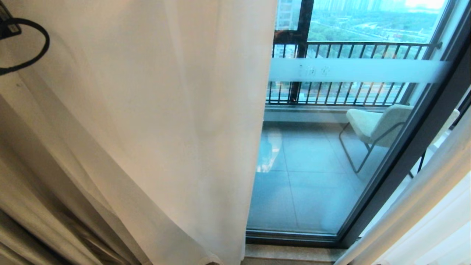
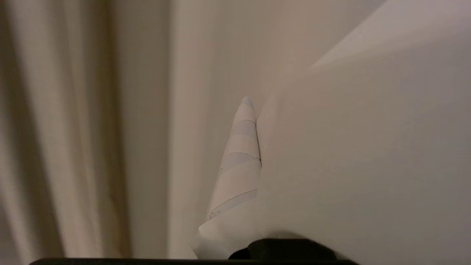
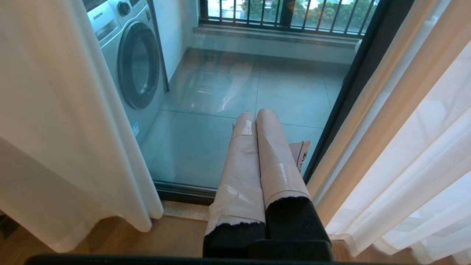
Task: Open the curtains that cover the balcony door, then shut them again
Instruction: Pull the inner curtains open on both sides
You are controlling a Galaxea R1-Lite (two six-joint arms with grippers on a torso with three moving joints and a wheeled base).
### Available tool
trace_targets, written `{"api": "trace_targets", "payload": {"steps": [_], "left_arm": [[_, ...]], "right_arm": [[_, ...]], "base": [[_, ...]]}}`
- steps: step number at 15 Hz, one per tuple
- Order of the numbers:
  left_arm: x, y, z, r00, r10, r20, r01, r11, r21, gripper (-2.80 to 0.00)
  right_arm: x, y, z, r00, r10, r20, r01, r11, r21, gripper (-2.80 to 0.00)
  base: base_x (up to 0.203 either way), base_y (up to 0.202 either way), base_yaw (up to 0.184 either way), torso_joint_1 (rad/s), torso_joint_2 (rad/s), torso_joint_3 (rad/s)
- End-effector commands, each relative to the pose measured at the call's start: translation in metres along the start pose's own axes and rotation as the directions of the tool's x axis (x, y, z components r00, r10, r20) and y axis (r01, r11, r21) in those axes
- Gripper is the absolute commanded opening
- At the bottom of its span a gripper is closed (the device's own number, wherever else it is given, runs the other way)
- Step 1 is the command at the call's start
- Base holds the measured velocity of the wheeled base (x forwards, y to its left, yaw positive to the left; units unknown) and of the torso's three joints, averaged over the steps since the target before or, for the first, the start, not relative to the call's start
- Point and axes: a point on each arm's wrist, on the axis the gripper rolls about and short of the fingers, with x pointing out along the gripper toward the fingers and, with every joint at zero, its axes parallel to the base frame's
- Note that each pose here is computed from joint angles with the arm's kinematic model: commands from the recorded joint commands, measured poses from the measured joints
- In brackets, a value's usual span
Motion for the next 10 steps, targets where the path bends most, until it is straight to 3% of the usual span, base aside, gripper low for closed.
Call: {"api": "trace_targets", "payload": {"steps": [1,10], "left_arm": [[0.019,0.017,0.001,0.996,0.081,0.034,-0.081,0.997,0.006,-2.8],[0.08,0.095,0.002,0.929,0.339,0.15,-0.346,0.938,0.018,-2.8]], "right_arm": [[0.0,0.0,0.0,1.0,0.001,0.001,-0.001,1.0,-0.001,-2.8],[0.0,0.0,0.0,1.0,0.001,0.001,-0.001,1.0,-0.001,-2.8]], "base": [[0.0,0.0,0.0,0.0,0.0,0.0],[0.0,0.0,0.0,0.0,0.0,0.0]]}}
